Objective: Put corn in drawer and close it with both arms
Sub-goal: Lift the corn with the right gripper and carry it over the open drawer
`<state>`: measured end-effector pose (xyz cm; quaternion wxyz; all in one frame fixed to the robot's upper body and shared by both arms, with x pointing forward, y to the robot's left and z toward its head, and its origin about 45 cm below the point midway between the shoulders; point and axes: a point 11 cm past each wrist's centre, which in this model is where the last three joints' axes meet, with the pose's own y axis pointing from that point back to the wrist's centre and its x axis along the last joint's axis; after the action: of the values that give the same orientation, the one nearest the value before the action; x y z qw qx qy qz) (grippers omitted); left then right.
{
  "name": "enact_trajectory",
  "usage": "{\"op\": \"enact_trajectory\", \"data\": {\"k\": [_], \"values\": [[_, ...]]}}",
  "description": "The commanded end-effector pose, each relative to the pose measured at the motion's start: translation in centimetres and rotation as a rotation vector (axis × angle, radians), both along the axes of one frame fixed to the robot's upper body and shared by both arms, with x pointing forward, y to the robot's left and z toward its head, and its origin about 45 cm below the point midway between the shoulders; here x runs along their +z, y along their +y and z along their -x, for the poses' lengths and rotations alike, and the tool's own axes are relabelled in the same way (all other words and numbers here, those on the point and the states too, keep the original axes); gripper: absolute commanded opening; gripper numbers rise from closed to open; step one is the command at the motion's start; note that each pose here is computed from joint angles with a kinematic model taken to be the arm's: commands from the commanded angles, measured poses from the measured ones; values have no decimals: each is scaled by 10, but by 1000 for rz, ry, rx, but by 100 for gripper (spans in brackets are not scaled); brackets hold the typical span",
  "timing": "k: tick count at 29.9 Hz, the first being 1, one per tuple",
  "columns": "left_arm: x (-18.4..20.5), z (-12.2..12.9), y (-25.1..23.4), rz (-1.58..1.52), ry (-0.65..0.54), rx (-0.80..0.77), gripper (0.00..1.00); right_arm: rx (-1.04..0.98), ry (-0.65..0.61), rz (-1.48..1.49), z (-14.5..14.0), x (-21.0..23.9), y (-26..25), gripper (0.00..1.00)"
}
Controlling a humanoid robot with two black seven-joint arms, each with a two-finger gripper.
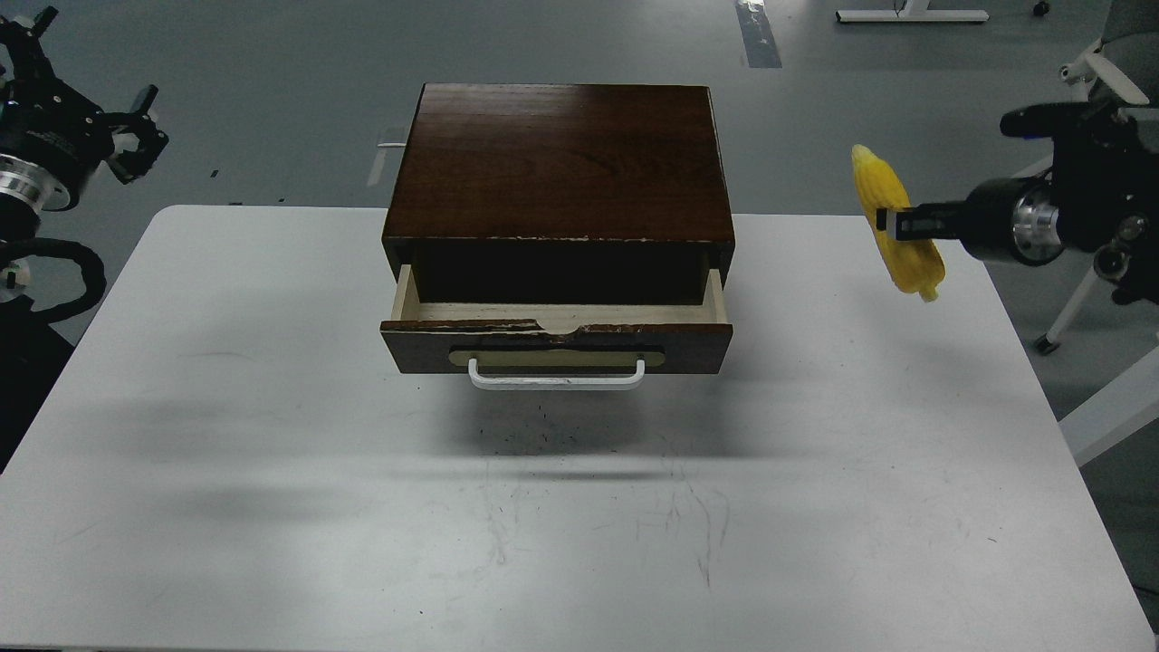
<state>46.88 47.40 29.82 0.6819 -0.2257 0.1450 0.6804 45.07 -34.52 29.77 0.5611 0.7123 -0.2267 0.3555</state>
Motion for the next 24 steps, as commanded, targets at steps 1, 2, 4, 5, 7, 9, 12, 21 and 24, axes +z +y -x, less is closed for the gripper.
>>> {"op": "enact_trajectory", "data": {"k": [1, 2, 4, 5, 7, 9, 12, 21, 24], "values": [[-1, 0, 0, 1, -1, 0, 98, 97, -121, -14, -16, 63, 37, 0], [-1, 0, 0, 1, -1, 0, 98, 135, -157, -17, -17, 82, 53, 0], [-1, 0, 0, 1, -1, 0, 98, 202, -207, -4, -18, 109, 78, 0], [-1, 0, 0, 1, -1, 0, 98, 236, -224, 11, -19, 115, 91, 0], [1, 1, 3, -1, -2, 6, 98, 346, -272, 83, -20, 127, 131, 0], [1, 2, 4, -3, -2, 8, 98, 454, -317, 159, -17, 134, 168, 0], [-4, 4, 5, -4, 8, 10, 98, 587, -365, 258, -5, 137, 204, 0], [-6, 4, 5, 18, 2, 17, 98, 1021, -445, 500, 53, 114, 294, 0], [-8, 4, 3, 20, 5, 15, 98, 1144, -430, 604, 64, 91, 305, 0]]}}
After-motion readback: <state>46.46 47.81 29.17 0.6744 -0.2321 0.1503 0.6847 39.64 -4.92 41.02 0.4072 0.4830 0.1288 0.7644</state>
